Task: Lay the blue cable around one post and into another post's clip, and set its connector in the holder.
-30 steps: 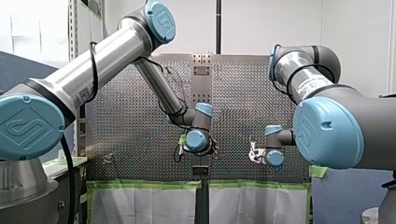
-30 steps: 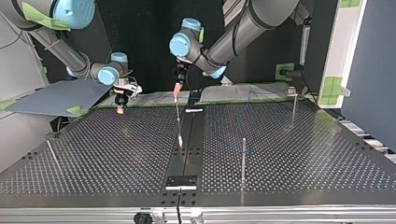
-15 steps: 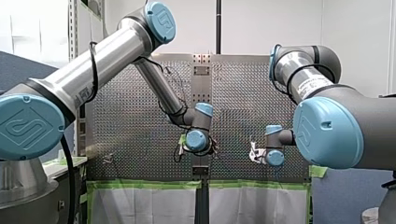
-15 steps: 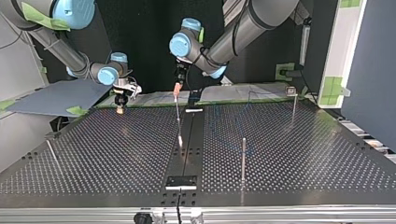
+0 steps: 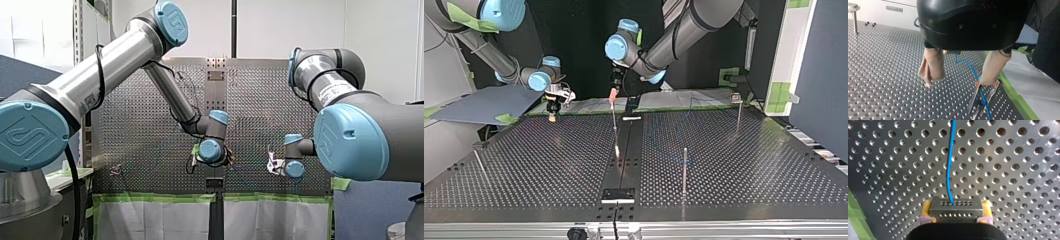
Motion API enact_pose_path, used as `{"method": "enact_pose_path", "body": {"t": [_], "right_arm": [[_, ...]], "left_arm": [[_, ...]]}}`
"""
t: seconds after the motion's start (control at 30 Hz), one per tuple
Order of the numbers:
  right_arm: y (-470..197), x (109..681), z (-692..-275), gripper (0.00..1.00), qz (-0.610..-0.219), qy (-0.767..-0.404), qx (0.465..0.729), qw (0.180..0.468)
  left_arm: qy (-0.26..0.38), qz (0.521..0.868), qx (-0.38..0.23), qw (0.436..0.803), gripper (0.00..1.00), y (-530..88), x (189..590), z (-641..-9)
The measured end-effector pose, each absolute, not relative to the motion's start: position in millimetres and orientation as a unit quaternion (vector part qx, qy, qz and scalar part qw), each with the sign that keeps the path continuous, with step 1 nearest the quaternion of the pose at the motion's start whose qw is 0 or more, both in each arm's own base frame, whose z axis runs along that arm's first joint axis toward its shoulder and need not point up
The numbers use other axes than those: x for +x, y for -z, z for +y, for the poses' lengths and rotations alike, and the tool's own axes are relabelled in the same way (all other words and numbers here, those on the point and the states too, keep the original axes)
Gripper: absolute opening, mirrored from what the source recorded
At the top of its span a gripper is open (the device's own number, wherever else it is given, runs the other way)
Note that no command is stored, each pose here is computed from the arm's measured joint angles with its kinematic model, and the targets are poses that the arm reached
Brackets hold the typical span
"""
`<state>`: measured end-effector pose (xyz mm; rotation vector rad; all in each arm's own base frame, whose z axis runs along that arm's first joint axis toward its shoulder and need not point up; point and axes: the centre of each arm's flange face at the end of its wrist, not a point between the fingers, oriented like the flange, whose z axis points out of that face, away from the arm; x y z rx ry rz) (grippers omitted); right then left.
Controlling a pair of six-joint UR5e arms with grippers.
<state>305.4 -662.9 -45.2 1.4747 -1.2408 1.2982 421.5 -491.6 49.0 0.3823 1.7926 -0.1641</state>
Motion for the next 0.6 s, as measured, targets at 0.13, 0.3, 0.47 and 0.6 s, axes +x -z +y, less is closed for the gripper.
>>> {"method": "enact_pose_path", "body": {"t": [0.13,0.3,0.47,0.6], "right_arm": [[45.2,305.2,-663.0,0.0,-0.49,-0.512,0.582,0.398],[45.3,304.8,-663.1,0.0,-0.491,-0.512,0.582,0.397],[45.4,304.5,-663.0,0.0,-0.491,-0.512,0.583,0.397],[45.5,307.6,-661.4,0.0,-0.49,-0.512,0.584,0.396]], "left_arm": [[0.067,0.776,0.177,0.602,1.0,-53.7,412.3,-494.3],[0.063,0.772,0.173,0.608,1.0,-64.8,401.0,-492.5],[0.064,0.772,0.145,0.616,1.0,-78.0,397.9,-480.1],[0.056,0.779,0.122,0.612,1.0,-86.7,394.0,-464.5]]}}
